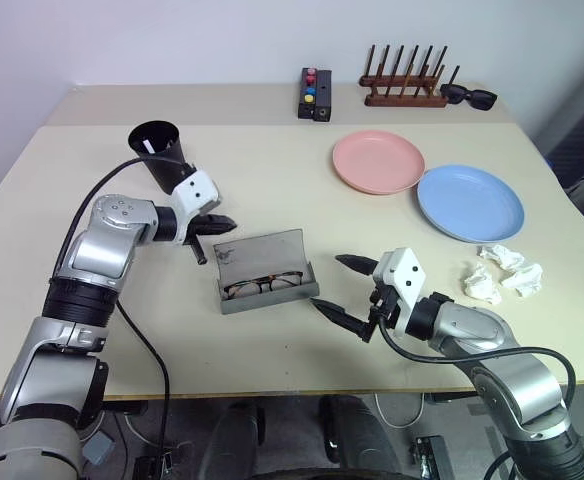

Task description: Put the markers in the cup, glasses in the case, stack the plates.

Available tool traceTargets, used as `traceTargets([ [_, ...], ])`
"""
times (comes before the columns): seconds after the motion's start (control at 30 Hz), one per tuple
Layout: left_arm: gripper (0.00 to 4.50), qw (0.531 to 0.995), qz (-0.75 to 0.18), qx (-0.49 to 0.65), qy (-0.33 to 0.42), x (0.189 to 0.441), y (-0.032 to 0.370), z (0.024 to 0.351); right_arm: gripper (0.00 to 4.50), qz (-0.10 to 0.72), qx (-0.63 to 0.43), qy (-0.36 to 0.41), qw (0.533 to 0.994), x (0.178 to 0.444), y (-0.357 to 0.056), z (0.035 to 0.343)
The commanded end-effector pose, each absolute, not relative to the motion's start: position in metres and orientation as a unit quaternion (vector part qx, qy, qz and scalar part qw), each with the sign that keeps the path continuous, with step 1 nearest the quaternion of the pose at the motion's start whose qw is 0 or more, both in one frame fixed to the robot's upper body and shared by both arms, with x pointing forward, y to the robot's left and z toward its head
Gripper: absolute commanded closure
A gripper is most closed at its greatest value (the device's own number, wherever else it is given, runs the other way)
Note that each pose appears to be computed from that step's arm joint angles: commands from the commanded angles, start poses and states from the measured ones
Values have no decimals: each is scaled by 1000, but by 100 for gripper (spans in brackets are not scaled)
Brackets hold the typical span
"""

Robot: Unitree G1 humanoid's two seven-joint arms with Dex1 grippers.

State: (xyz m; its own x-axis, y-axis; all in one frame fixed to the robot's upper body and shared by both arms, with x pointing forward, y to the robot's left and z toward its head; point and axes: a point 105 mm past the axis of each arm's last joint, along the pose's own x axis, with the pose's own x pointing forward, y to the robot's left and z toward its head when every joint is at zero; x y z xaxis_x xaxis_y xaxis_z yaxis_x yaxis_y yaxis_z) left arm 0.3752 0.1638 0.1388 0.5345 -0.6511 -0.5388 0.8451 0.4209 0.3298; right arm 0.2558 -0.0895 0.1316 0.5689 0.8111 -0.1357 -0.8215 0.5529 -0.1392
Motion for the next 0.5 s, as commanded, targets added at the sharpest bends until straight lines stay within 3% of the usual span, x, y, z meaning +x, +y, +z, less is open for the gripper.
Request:
traceTargets([
  [0.03,448,804,-487,301,164,368,156,138,0,471,-96,4,877,253,-85,142],
  [0.3,448,786,-555,240,132,349,142,157,0,463,-95,5,881,251,-87,142],
  [0.5,448,751,-604,235,125,320,128,157,0,460,-97,5,883,252,-89,142],
])
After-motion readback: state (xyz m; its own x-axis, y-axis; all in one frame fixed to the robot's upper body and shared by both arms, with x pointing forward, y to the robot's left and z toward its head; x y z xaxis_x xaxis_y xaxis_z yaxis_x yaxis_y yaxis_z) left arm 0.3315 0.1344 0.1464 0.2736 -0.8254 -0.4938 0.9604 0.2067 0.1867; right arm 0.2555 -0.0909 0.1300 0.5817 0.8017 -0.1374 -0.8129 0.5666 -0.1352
